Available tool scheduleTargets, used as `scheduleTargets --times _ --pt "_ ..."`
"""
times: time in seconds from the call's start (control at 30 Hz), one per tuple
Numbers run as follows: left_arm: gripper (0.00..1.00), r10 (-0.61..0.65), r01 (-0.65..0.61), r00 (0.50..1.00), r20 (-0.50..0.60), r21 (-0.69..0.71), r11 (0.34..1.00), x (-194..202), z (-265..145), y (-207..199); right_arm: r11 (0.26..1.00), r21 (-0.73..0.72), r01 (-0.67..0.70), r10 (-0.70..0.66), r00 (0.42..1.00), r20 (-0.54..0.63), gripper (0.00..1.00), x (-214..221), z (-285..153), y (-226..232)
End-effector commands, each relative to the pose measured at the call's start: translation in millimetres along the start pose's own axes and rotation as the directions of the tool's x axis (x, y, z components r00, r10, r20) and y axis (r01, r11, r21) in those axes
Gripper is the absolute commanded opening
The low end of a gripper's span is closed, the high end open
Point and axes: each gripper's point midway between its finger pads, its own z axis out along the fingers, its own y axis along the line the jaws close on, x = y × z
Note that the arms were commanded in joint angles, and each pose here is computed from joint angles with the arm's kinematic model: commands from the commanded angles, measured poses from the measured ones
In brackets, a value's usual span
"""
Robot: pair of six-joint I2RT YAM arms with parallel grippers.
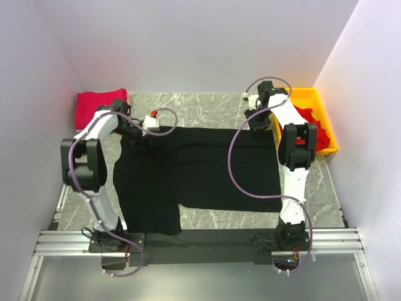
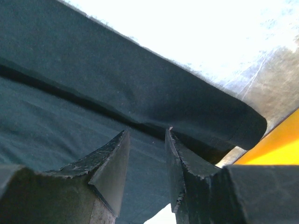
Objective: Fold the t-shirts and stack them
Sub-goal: Fold the tshirt
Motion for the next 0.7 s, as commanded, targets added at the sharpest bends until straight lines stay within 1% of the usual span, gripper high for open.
scheduleTargets --times 0.0,0.07,0.1,0.13,0.27,0.37,0.5,0.57,0.6,0.63,0.67 --pt "0.01 0.055 -0.055 0.998 -0.011 0.052 0.997 6 -8 -34 0.999 0.034 0.022 -0.023 0.999 0.045 0.43 -4 -36 -2" --pt "0.01 0.045 -0.041 0.998 -0.046 0.077 0.996 19 -9 -50 0.999 0.033 0.030 -0.031 0.999 0.040 0.43 -3 -37 0" --pt "0.01 0.063 -0.058 0.996 -0.055 0.088 0.994 23 -9 -55 0.999 0.035 0.032 -0.033 0.999 0.038 0.44 -2 -37 -1" --pt "0.01 0.041 -0.034 0.997 -0.073 0.090 0.995 34 -12 -61 0.999 0.034 0.031 -0.033 0.999 0.037 0.43 -1 -38 -1" --pt "0.01 0.036 -0.024 0.991 -0.125 0.100 0.995 56 -16 -70 0.999 0.033 0.042 -0.042 0.999 0.015 0.43 4 -36 -1" --pt "0.01 0.015 -0.002 0.989 -0.148 0.085 0.996 69 -18 -69 0.998 0.039 0.045 -0.045 0.999 0.003 0.43 6 -36 -3" --pt "0.01 0.010 0.002 0.986 -0.166 0.069 0.998 75 -23 -64 0.998 0.037 0.048 -0.047 0.999 -0.013 0.43 9 -33 -3" --pt "0.11 0.022 -0.011 0.983 -0.180 0.062 0.998 77 -26 -61 0.998 0.040 0.050 -0.049 0.999 -0.019 0.43 10 -32 -4" --pt "0.14 0.025 -0.012 0.981 -0.190 0.068 0.998 79 -28 -63 0.998 0.039 0.050 -0.049 0.999 -0.022 0.43 10 -33 -4" --pt "0.21 0.030 -0.016 0.978 -0.208 0.071 0.997 82 -29 -63 0.998 0.036 0.049 -0.048 0.999 -0.024 0.43 10 -32 -3" --pt "0.25 0.030 -0.018 0.977 -0.209 0.061 0.998 82 -31 -62 0.998 0.034 0.048 -0.047 0.999 -0.024 0.43 10 -33 -2"
